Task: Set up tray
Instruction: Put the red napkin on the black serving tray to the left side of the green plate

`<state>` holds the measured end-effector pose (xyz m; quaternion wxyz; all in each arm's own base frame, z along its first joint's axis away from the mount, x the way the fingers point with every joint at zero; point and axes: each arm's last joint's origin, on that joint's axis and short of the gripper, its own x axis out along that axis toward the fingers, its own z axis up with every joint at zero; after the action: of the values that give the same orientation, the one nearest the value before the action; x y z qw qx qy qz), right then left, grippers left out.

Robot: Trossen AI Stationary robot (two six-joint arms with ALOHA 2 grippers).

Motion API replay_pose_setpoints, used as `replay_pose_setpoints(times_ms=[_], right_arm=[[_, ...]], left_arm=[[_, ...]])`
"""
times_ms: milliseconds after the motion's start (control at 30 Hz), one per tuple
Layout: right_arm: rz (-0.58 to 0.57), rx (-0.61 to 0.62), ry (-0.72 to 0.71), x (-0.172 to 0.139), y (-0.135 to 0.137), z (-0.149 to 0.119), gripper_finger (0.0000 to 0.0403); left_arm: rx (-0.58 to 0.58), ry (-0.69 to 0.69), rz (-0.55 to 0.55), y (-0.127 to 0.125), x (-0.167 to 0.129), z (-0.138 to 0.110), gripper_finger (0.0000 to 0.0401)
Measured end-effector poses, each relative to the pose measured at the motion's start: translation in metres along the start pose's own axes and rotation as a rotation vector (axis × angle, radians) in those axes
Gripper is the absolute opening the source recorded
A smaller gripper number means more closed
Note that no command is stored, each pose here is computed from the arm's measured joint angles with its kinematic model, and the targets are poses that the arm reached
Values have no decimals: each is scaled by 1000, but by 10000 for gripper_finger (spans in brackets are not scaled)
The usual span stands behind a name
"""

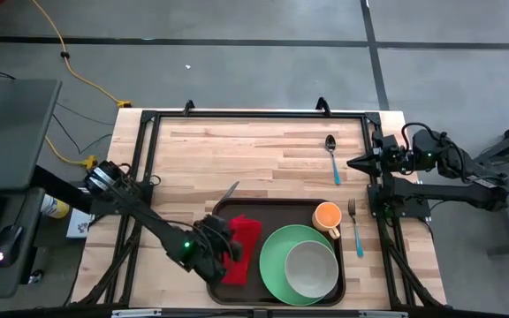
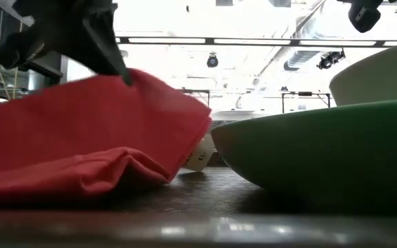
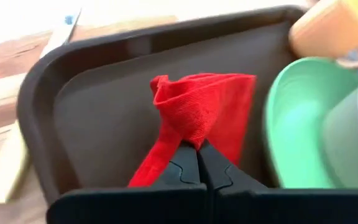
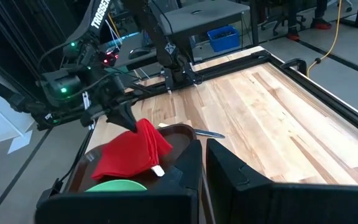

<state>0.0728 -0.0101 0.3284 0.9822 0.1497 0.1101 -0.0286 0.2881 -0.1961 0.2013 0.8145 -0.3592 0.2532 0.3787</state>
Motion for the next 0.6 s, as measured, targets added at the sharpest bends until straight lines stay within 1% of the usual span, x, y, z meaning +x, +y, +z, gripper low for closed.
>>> replay_pose_setpoints(times_ms=[100,267,333,400,467,600], right_arm=[[-1,-2,0,0,0,0,0],[-1,-3,0,0,0,0,0],[-2,-3,0,0,0,0,0],[-6,-3,-1,0,0,0,0],[-6,-3,-1,0,0,0,0],[-5,-3,-1,0,0,0,0]], left_arm=[[69,43,100,9,8,3,11],[125,70,227,19,20,7,11],[99,67,218,16,23,12,11],[97,73,224,16,27,16,11],[92,113,207,13,31,18,11],[96,150,181,7,46,14,11]])
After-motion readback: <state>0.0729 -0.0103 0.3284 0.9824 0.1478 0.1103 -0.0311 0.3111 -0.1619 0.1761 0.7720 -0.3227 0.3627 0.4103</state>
